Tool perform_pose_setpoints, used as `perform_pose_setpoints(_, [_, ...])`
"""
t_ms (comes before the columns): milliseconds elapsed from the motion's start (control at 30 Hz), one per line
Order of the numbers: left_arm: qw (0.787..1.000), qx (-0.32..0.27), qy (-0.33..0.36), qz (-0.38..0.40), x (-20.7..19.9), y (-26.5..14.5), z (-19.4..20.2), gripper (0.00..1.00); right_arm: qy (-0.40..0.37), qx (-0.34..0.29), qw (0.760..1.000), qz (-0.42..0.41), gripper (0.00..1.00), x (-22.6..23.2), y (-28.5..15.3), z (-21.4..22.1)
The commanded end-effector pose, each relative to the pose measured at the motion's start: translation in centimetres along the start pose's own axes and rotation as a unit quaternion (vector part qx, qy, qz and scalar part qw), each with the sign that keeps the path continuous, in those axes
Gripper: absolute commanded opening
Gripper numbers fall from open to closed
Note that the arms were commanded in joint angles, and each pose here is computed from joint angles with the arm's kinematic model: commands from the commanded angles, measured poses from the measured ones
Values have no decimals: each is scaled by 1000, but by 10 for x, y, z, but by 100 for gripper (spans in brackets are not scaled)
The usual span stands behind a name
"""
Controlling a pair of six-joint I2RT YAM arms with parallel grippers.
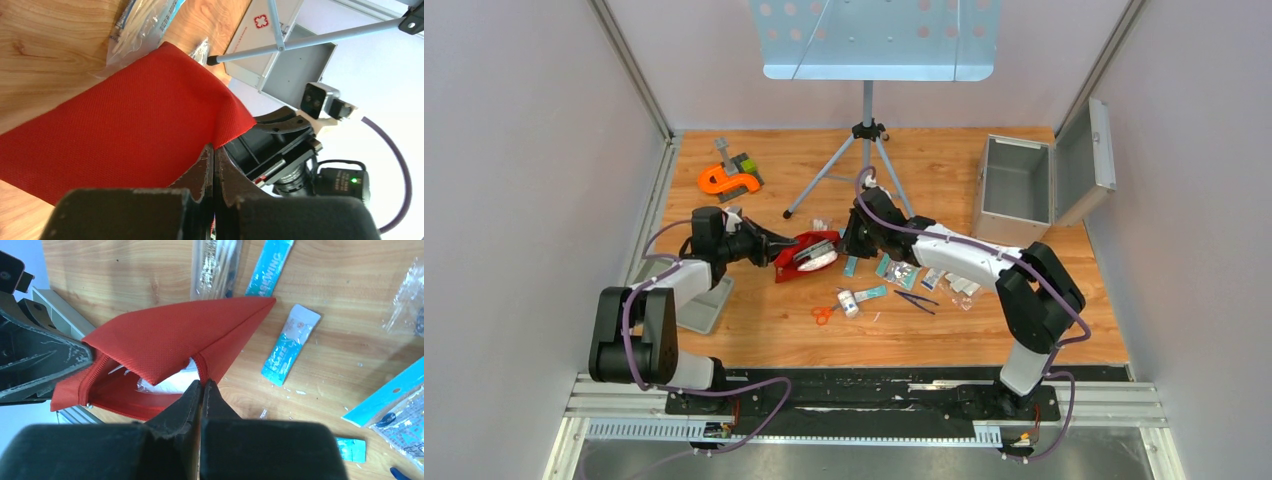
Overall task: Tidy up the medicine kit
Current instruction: Adjust the medicine pouch at the center of the board.
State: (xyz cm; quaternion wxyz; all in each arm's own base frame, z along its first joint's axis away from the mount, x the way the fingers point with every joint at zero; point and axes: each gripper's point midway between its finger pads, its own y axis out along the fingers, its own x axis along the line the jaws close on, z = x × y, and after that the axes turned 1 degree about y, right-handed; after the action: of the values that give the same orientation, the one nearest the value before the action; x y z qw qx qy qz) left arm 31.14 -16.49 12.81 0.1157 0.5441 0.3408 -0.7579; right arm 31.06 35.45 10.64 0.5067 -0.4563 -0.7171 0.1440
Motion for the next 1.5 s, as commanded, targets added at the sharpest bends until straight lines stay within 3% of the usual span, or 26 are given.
perform_pose_setpoints(0, [997, 2, 80, 8, -22, -8, 3, 0, -57, 6, 998, -10, 0, 21, -5, -15])
perform_pose_setpoints(100, [994, 2, 109, -18, -19, -13, 5, 2, -79, 17, 997, -9, 0, 22, -6, -15])
perform_pose_setpoints(300, [974, 15, 223, -40, -26, -24, 6, 57, -116, 60, 991, -39, 0, 25, -5, -6])
perform_pose_setpoints(367, [963, 27, 264, -40, -29, -25, 6, 68, -132, 72, 987, -48, 0, 26, -4, -2])
perform_pose_setpoints(500, [939, 59, 332, -63, -28, -24, 5, 78, -151, 94, 981, -70, 0, 30, -3, 4])
perform_pose_setpoints(700, [871, 65, 460, -161, -15, -26, 6, 82, -154, 117, 977, -87, 0, 31, -7, 5])
perform_pose_setpoints(867, [831, 52, 524, -179, -17, -31, 14, 83, -150, 126, 976, -94, 0, 31, -10, 0])
perform_pose_setpoints(967, [812, 41, 545, -202, -11, -33, 9, 79, -154, 128, 975, -97, 0, 33, -11, -1])
perform_pose_setpoints(1133, [809, 40, 546, -212, -11, -31, 5, 55, -156, 135, 974, -98, 0, 32, -10, 1])
perform_pose_setpoints(1200, [809, 45, 547, -210, -12, -29, 8, 50, -157, 136, 973, -99, 0, 33, -10, 1])
perform_pose_setpoints(1467, [803, 77, 547, -223, -1, -14, 15, 53, -164, 147, 970, -102, 0, 31, -9, 5])
